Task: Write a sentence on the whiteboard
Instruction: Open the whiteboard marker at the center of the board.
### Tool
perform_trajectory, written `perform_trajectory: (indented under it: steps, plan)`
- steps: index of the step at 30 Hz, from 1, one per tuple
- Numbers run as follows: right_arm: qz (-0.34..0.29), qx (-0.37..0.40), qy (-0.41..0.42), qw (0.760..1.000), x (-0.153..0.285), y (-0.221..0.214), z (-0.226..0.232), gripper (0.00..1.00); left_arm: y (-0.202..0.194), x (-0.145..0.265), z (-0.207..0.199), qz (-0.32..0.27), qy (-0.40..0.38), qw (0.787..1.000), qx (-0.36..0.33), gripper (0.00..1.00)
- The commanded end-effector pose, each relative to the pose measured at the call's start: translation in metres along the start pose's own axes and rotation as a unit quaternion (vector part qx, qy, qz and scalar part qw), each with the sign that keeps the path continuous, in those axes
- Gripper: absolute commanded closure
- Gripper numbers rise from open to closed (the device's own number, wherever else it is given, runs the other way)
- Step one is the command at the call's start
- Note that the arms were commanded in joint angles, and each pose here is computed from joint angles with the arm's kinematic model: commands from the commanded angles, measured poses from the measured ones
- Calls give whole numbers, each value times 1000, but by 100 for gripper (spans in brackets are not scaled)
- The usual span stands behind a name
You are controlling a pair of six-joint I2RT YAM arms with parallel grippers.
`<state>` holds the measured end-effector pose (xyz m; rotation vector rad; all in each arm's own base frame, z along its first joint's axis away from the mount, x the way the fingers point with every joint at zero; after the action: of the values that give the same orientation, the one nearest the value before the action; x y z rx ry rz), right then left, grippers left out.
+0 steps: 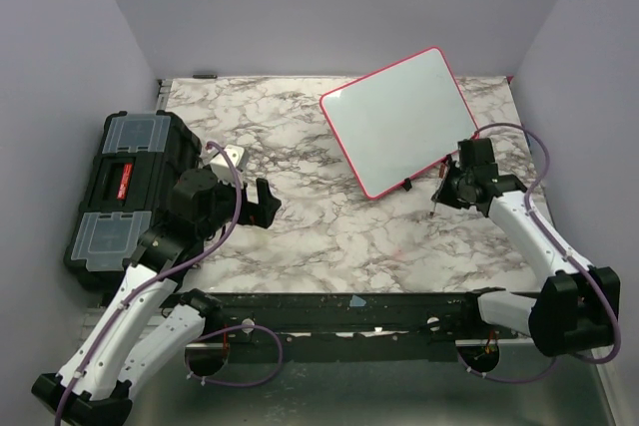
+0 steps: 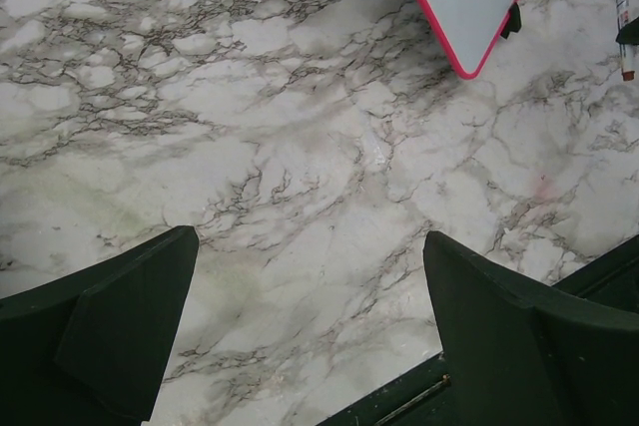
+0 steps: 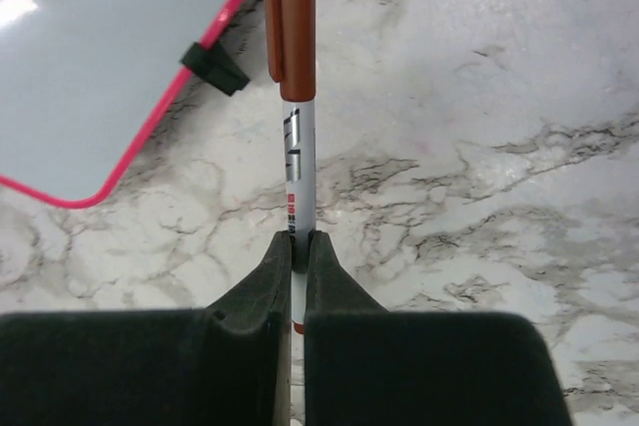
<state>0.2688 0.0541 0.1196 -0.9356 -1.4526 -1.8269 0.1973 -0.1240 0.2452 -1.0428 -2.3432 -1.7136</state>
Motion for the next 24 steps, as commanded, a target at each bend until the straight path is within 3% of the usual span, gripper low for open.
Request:
perform_trajectory:
  steps: [1, 5, 10, 14, 19, 24]
  plan:
    - [-48, 34, 81, 995, 33, 24, 25, 99, 5, 3, -3, -24, -9, 1000, 5, 1]
    - [-78, 70, 162, 981, 53, 37, 48, 99, 7, 7, -9, -23, -27, 999, 5, 2]
    - [-130, 117, 295, 939, 89, 49, 84, 99, 11, 6, -22, -11, -60, 998, 6, 2]
    - [-135, 135, 373, 908, 107, 52, 105, 99, 21, 5, -43, -3, -114, 993, 19, 2]
    - [-162, 173, 410, 881, 125, 56, 128, 99, 38, 3, -72, 13, -182, 983, 31, 2]
    - [-171, 225, 419, 863, 135, 49, 158, 99, 56, -3, -91, 34, -212, 975, 63, 8]
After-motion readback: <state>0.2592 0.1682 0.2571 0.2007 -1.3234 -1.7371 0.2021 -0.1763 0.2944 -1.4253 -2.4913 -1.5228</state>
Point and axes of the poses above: each gripper's point midway between its finger pads, its own x axis back along the fingers, its own z axis along the line the jaws close on, y = z × x, the point moved 3 cm from there along x, back along the fingers, and after that the axes turned 9 degrees about x, right-handed, at the moved point
